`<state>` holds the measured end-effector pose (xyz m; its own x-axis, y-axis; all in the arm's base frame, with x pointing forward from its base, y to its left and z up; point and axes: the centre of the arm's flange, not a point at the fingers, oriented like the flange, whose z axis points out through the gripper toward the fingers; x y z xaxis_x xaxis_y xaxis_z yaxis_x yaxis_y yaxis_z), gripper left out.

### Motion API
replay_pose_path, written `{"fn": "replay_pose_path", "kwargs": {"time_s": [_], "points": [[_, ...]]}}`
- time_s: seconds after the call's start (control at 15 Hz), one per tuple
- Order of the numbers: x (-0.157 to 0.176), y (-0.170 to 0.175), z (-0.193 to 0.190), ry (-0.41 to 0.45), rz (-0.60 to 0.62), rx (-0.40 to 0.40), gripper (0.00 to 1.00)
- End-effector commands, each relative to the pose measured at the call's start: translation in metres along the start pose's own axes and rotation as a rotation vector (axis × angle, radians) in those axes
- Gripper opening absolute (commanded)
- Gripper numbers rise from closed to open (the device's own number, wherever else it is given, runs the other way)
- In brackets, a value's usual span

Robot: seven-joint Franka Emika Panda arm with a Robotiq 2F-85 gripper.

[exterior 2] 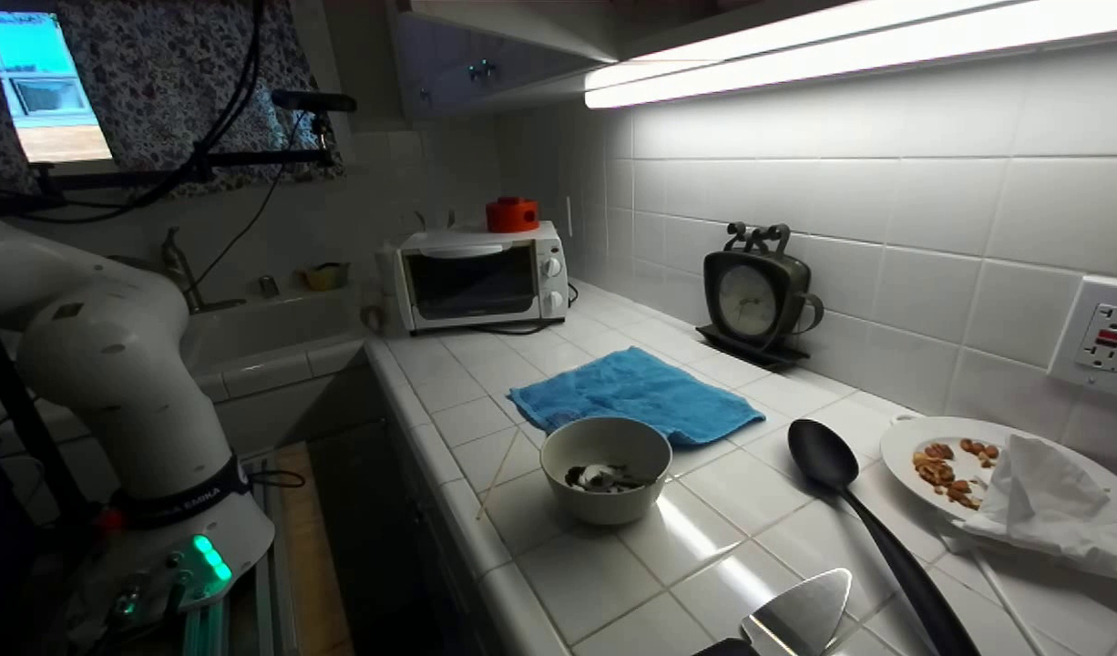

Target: Close the open upper cabinet door.

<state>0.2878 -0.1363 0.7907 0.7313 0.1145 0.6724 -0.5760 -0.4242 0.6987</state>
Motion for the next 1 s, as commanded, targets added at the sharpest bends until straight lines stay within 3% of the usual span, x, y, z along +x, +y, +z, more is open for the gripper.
{"fn": "replay_pose_path", "kwargs": {"time_s": [0.0, 0.67, 0.93], "points": [[-0.014, 0.006, 0.020, 0.029, 0.085, -0.051, 1.00], [-0.017, 0.021, 0.060, 0.096, 0.227, -0.017, 1.00], [-0.015, 0.024, 0.078, 0.141, 0.277, 0.068, 1.00]]}}
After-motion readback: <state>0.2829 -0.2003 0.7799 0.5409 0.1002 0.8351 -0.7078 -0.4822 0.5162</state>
